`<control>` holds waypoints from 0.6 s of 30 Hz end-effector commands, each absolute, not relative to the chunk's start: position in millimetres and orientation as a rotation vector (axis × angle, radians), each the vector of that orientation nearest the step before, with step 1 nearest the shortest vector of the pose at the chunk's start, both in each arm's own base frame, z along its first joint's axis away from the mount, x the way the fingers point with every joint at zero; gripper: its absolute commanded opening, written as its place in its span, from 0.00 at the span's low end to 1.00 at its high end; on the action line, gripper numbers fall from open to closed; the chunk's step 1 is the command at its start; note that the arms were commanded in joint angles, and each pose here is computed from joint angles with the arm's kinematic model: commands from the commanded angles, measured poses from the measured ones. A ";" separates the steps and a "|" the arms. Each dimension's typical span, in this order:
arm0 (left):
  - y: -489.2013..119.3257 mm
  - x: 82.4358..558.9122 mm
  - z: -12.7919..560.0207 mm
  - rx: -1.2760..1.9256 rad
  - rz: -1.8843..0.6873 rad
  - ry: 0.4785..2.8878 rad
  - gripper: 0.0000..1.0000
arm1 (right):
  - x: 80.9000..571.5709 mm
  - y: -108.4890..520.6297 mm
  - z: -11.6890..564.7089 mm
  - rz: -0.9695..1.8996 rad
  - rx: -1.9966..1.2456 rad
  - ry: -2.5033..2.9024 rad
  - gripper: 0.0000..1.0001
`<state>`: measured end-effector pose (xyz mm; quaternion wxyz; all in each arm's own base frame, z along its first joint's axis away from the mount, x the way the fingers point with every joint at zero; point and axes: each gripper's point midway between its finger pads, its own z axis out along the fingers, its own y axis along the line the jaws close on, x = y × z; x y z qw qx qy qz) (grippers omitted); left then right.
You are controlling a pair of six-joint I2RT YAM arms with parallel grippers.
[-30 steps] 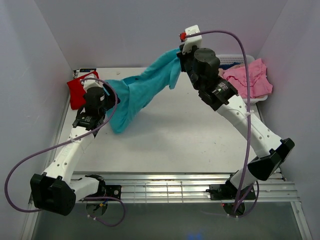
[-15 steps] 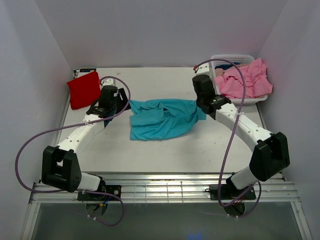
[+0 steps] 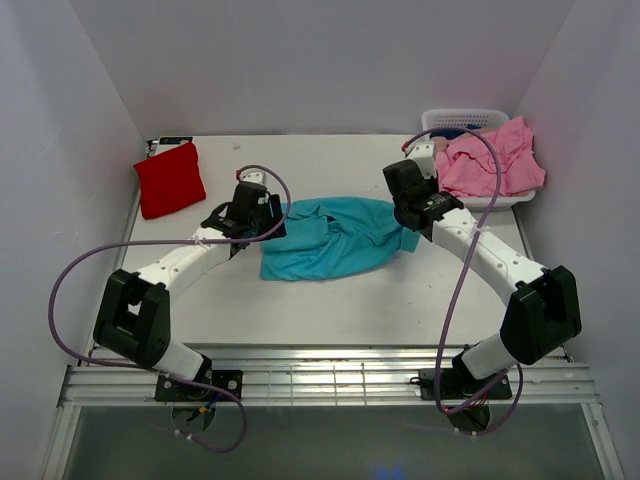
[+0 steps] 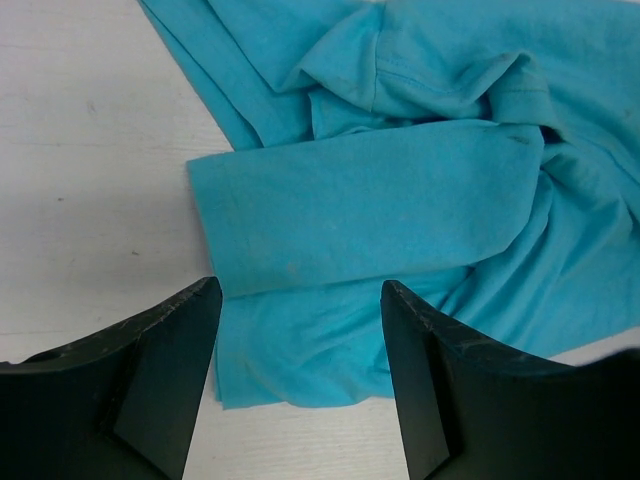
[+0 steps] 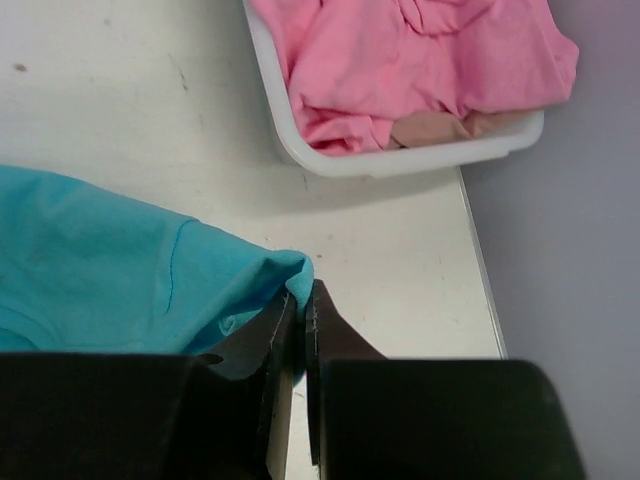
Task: Fold and stack the t-shirts
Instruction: Flatten out the tshirt
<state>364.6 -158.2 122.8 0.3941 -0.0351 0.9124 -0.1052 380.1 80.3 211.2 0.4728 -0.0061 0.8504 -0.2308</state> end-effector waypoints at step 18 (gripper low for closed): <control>-217.1 381.1 85.7 -0.016 -0.438 2.343 0.76 | 361.7 75.4 184.4 -0.587 -0.042 2.200 0.62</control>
